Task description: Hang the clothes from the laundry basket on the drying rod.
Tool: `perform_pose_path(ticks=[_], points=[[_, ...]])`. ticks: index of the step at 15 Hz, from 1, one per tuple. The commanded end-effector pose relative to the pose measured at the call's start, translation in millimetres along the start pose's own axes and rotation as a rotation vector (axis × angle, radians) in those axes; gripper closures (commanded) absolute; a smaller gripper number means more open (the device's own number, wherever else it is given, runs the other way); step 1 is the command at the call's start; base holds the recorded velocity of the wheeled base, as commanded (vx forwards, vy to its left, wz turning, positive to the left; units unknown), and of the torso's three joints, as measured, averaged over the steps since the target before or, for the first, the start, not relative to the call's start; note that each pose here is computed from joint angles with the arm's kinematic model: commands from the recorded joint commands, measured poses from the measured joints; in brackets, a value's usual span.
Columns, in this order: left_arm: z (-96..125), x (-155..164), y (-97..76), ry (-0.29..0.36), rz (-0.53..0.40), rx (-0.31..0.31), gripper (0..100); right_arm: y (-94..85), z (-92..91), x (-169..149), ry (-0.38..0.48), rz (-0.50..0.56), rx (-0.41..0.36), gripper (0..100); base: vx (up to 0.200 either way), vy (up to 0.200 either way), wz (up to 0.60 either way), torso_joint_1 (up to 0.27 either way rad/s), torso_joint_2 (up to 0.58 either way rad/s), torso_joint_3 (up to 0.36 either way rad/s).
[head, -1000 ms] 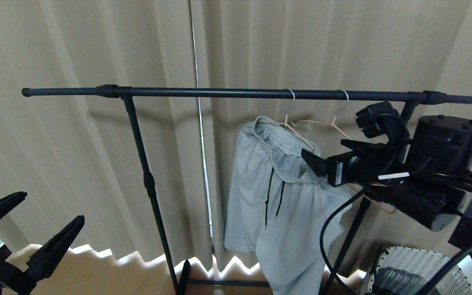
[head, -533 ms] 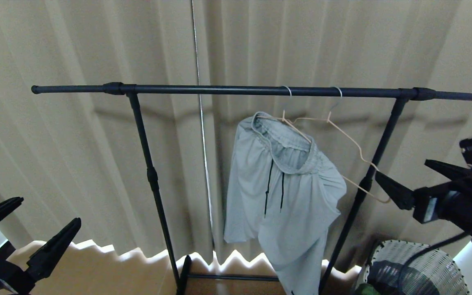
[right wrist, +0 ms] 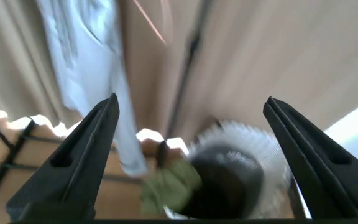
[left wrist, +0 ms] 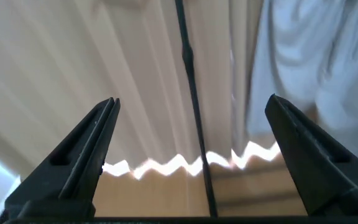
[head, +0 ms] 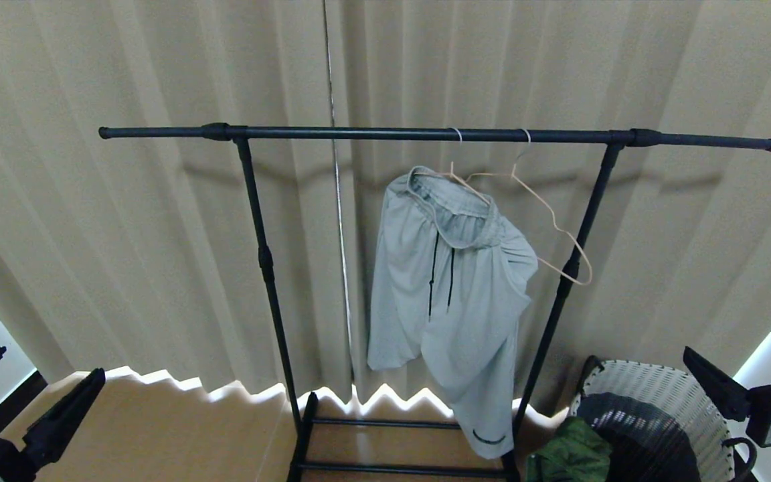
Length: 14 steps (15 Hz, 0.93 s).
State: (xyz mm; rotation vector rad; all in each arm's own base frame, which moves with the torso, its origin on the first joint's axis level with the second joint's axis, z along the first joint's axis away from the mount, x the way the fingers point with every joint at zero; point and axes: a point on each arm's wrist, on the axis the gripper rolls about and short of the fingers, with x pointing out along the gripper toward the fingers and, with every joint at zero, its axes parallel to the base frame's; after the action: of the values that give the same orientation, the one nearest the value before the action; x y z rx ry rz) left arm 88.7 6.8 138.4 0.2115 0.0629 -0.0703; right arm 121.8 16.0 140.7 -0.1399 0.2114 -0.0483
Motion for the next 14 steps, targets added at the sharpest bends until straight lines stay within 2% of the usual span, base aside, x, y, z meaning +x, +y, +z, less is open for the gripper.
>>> perform_pose_path(ticks=[1, 3, 4, 9, 12, 14], points=[[-9.9, -20.9, -6.2, 0.057, -0.013, -0.02, 0, -11.3, -21.5, -5.3, 0.079, -0.092, 0.026, 0, 0.0, 0.0, 0.0, 0.0, 0.0, 0.0], [-19.8, -40.7, -12.4, 0.084, -0.021, -0.072, 0, -15.6, -28.2, -12.7, 0.08, -0.138, 0.083, 0, 0.0, 0.0, 0.0, 0.0, 0.0, 0.0], [-25.0, -50.8, -15.5, 0.086, -0.019, -0.097, 0, -17.0, -25.3, -18.8, 0.038, -0.146, 0.1, 0, 0.0, 0.0, 0.0, 0.0, 0.0, 0.0], [-45.9, -81.6, -26.2, 0.064, -0.015, -0.111, 0, -19.3, -37.1, -57.2, 0.009, -0.166, 0.11, 0, 0.0, 0.0, 0.0, 0.0, 0.0, 0.0], [-59.7, -97.6, -32.4, 0.005, -0.015, -0.105, 0, -19.3, -64.8, -97.2, -0.035, -0.185, 0.115, 0, 0.0, 0.0, 0.0, 0.0, 0.0, 0.0], [-59.5, -97.7, -32.4, 0.002, -0.014, -0.106, 0, -17.8, -84.9, -111.9, -0.037, -0.179, 0.113, 0, 0.0, 0.0, 0.0, 0.0, 0.0, 0.0]])
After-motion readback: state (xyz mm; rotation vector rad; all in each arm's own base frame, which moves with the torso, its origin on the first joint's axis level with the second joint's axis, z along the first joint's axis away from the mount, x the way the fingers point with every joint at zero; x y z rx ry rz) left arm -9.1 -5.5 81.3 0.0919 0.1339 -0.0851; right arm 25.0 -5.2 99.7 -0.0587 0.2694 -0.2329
